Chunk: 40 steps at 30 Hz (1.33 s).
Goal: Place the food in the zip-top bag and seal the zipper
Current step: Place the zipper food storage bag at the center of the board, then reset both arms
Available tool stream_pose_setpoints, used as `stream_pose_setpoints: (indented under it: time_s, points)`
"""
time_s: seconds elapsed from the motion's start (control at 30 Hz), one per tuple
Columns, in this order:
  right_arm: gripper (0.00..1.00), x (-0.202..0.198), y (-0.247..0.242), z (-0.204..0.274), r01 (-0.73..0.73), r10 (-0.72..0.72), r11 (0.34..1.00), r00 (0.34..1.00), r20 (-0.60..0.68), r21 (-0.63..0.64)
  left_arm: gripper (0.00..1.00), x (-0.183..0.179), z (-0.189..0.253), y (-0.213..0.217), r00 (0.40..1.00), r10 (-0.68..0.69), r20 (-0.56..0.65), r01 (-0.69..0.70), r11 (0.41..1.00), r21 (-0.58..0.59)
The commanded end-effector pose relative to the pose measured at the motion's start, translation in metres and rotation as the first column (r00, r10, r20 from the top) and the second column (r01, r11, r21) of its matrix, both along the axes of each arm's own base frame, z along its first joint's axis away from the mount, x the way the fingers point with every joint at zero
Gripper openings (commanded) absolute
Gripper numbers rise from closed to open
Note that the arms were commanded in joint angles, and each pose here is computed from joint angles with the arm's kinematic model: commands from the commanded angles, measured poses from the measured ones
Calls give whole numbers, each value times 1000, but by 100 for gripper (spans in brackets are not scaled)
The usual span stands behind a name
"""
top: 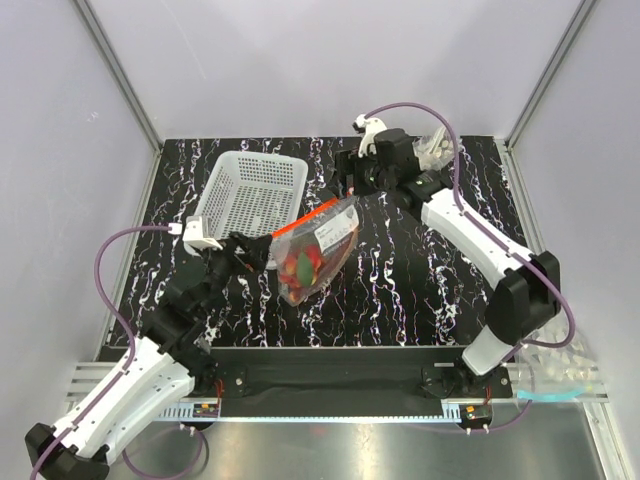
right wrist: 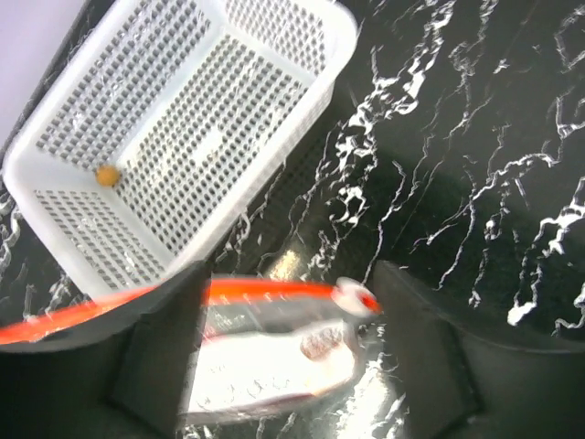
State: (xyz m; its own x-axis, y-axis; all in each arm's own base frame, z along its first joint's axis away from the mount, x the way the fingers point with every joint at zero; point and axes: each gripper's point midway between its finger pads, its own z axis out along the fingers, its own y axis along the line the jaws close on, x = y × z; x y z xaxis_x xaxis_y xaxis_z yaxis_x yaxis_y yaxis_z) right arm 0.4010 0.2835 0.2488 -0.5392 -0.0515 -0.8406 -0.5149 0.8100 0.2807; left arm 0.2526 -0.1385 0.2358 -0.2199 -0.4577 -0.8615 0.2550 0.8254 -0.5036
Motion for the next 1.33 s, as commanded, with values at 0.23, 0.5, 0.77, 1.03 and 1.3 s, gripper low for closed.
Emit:
stream_pose_setpoints:
  time_s: [0.23,0.5,0.77,1.03,1.3]
  points:
    - [100,-31,-84,85,327,-342,939,920,189,108,99,-14,78,40,990,127,65,-130,990,55]
    - [100,-89,-150,105,453,-498,866,821,279,212,99,-39,87,46,997,35,68,-49,977,207]
    - [100,-135,-214,91,609,-650,760,703,290,228,99,-56,66,78,990,113,83,-132,950,282]
    - [100,-156,-237,65,668,-706,708,659,257,232,99,-63,56,77,990,89,106,-114,958,261]
    - [100,-159,-238,60,672,-711,703,660,242,234,99,-63,55,76,991,84,101,-108,959,263]
